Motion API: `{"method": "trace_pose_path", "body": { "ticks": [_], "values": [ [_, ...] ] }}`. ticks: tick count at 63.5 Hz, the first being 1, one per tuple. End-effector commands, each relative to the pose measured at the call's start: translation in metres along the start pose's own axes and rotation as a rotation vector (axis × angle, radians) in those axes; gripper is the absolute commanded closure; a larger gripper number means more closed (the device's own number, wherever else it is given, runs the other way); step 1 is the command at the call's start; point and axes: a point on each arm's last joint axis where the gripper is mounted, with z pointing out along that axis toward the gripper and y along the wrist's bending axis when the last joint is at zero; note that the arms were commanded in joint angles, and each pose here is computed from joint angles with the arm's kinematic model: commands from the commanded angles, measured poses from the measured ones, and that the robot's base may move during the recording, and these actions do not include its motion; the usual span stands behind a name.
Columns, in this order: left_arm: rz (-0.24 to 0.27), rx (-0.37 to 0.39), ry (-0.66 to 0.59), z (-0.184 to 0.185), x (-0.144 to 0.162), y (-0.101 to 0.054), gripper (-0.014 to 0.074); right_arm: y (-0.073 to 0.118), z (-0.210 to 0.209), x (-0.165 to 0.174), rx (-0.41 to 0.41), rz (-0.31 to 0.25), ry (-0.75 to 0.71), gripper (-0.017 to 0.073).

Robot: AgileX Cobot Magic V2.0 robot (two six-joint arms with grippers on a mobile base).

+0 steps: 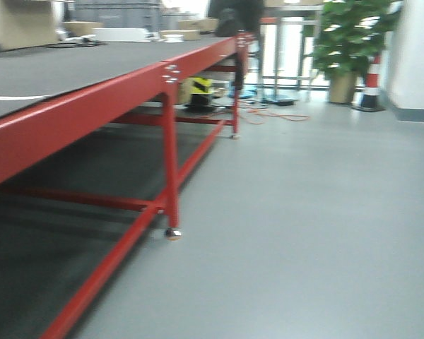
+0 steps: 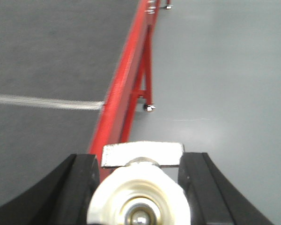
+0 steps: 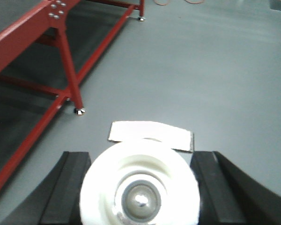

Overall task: Place valve from conveyor to right shelf box
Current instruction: 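Drive the base away from the conveyor holding both valves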

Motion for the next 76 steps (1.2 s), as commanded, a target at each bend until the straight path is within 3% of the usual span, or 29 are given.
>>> {"method": "trace_pose_path", "body": {
  "ticks": [1, 76],
  "values": [
    [-0.004, 0.001, -0.077, -0.0065, -0.0088, -0.0009, 0.0705, -0.0013, -0.0119, -0.0123, 0.013, -0.008, -0.106, 0.0711],
    [-0.004, 0.001, -0.077, -0.0065, -0.0088, -0.0009, 0.0705, -0.0013, -0.0119, -0.0123, 0.013, -0.008, -0.106, 0.0711]
  ]
}}
